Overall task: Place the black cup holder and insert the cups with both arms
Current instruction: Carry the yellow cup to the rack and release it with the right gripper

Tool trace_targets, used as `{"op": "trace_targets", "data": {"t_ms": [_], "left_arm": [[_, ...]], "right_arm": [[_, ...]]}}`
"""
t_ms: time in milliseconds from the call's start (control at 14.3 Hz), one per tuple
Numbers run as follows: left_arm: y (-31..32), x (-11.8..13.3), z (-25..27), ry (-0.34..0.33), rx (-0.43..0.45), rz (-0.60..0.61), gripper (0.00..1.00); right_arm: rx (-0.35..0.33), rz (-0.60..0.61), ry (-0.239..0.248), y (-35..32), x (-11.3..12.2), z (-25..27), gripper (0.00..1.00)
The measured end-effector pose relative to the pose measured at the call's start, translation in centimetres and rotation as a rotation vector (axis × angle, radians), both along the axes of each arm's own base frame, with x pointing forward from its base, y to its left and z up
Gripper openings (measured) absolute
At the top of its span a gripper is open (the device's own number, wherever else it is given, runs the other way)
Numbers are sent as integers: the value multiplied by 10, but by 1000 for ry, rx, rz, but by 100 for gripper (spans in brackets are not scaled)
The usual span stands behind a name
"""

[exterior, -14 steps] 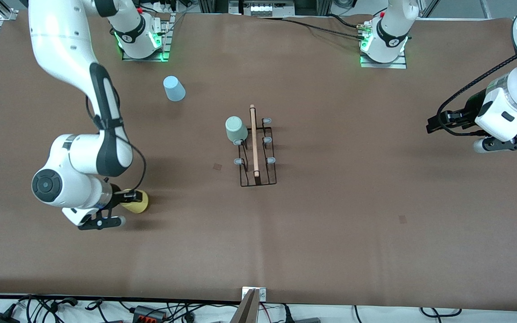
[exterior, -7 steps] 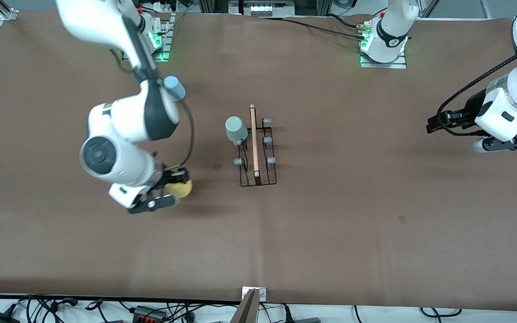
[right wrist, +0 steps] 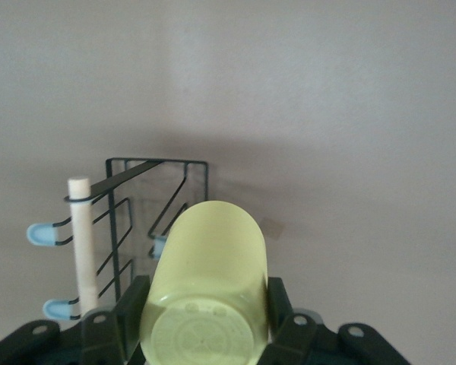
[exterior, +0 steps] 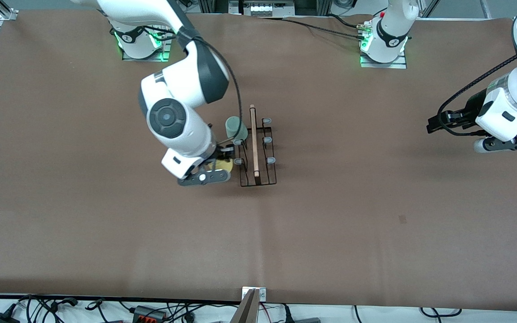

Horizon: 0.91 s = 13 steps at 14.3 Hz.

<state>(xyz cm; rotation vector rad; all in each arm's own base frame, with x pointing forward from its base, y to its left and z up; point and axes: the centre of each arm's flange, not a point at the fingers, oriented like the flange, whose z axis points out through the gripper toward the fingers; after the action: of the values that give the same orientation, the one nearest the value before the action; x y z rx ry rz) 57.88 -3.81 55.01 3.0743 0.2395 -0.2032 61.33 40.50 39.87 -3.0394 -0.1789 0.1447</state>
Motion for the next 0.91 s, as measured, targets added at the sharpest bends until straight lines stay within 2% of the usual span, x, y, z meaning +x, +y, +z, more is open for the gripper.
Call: {"op": "trace_targets", "data": {"t_ms": [698, 907], "left_arm": [[8, 1, 8, -18, 0, 14, 100], [12, 2, 8, -20, 38, 8, 100]], "right_arm": [[11, -29, -13, 28, -6, -33, 67], [19, -30, -19, 33, -6, -40, 67]]}}
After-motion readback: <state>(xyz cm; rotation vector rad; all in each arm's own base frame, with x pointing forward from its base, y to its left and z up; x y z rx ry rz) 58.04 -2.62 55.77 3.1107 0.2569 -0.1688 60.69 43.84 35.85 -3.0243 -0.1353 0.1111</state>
